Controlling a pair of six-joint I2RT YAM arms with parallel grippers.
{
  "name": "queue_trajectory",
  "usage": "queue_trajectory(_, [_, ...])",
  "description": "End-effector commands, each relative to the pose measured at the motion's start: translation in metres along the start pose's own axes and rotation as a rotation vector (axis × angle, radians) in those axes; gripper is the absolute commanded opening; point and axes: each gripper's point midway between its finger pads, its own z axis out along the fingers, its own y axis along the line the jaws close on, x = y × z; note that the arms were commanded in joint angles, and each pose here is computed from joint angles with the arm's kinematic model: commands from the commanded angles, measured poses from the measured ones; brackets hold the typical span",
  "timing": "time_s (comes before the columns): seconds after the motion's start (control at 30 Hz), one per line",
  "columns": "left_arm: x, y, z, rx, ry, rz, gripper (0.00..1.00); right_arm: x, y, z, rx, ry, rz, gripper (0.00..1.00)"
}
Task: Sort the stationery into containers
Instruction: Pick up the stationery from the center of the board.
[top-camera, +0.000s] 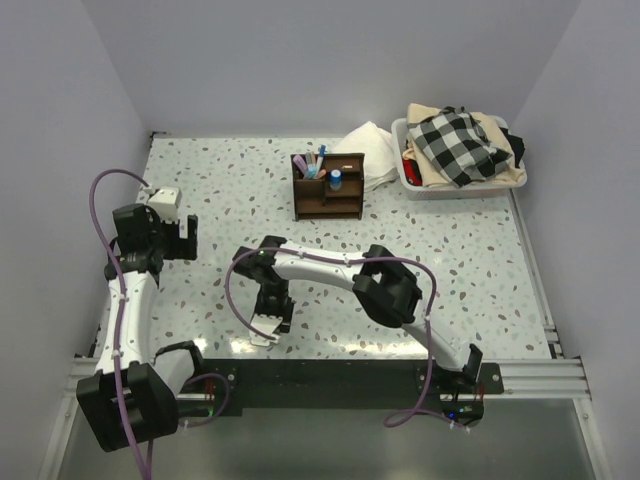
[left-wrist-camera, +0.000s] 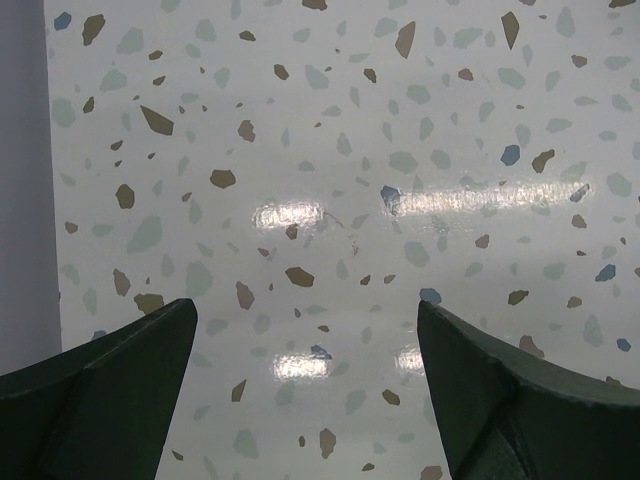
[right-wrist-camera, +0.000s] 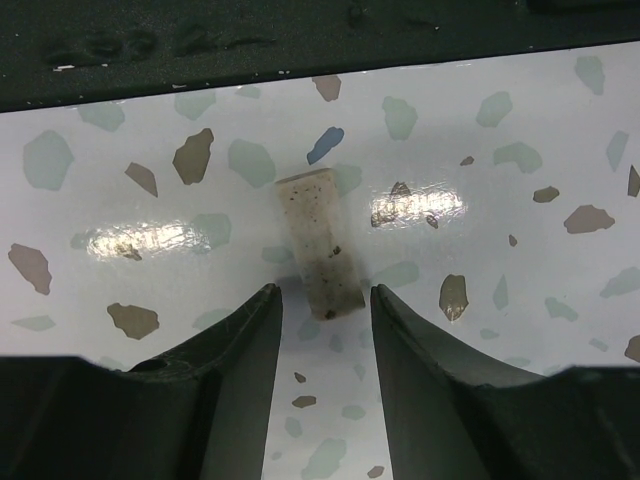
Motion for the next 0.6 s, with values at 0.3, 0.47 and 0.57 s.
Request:
queue_trajectory(0.3, [-0.008,0.005,0.003,-0.015,-0.031,0.002,0.97,0.010,-0.007,0.013,-0.035,0.026,0.007,0.32])
queue_trajectory(0.47, [-0.009,0.002,0.005,0.004,-0.033,0.000,0.97,0.013,0.008,0.011,-0.078,0.042,0.058,0.15])
queue_trajectory(0.57, [-0.012,0.001,0.007,0.017,-0.035,0.000,0.97,0.015,0.018,0.005,-0.077,0.048,0.104,0.06])
